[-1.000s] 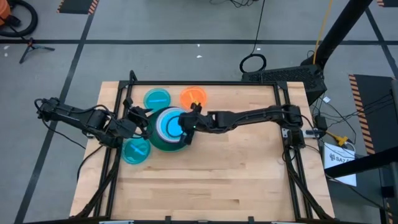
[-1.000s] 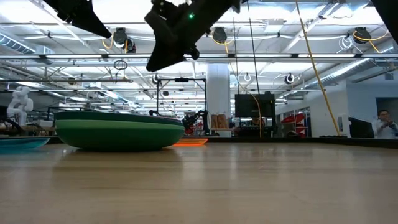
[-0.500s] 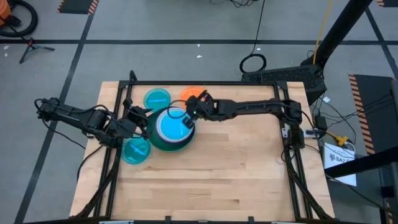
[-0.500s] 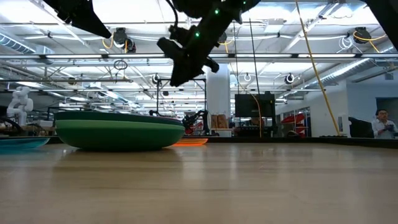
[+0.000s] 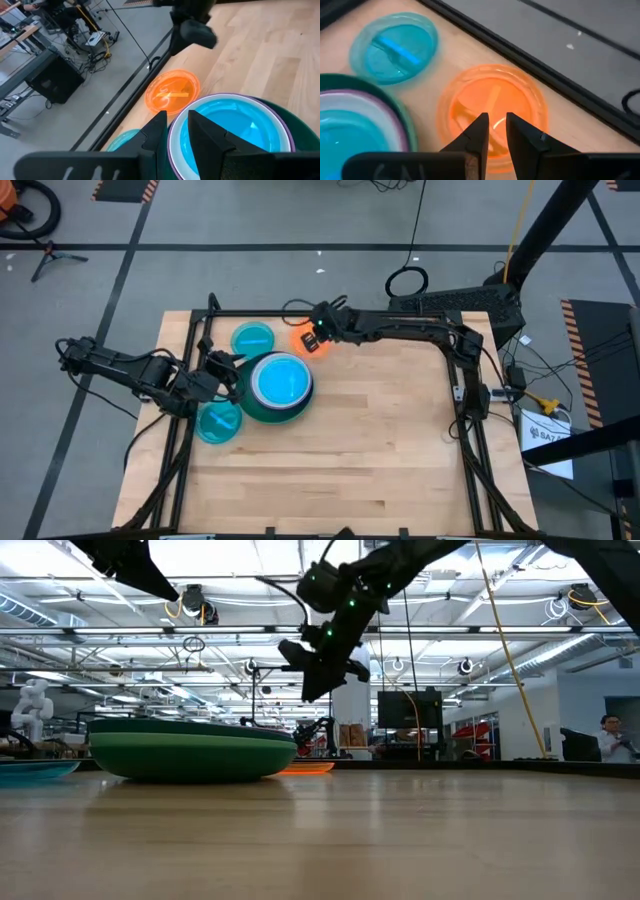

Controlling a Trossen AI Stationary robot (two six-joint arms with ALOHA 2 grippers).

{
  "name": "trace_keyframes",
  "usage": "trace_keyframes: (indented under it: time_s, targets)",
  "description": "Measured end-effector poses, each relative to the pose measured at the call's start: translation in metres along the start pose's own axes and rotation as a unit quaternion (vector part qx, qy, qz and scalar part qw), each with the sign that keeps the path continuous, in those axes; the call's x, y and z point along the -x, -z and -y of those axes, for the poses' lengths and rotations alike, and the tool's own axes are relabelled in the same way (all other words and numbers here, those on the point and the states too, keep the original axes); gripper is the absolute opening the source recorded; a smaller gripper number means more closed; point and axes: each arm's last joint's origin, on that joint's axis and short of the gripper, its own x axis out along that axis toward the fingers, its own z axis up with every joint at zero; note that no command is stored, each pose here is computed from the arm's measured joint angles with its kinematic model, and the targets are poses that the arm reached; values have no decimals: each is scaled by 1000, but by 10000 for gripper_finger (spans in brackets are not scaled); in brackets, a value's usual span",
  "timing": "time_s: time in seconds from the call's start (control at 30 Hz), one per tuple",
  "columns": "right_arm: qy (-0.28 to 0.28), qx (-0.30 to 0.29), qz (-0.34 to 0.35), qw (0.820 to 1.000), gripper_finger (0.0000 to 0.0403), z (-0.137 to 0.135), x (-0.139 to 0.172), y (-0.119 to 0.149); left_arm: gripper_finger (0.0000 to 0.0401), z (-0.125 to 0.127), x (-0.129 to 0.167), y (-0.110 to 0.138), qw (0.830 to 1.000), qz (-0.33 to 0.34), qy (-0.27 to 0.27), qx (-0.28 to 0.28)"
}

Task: Stack plastic plates
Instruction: Stack the orange plate on top of the blue plate

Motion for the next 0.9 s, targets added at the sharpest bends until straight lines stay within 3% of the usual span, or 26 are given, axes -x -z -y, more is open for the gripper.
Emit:
trace_keyframes:
  time_s: [0.2,0.53,0.9]
  targets:
    - [27,-17,-19,999,59,22,-24,1,85,-1,0,2,1000,-4,-12,-6]
    - [52,-21,-24,998,59,45,-55,3,85,-9,0,7,994,-1,-107,-2]
    - [60,-3,-31,998,59,53,-63,4,85,-16,-4,8,991,-13,-136,7]
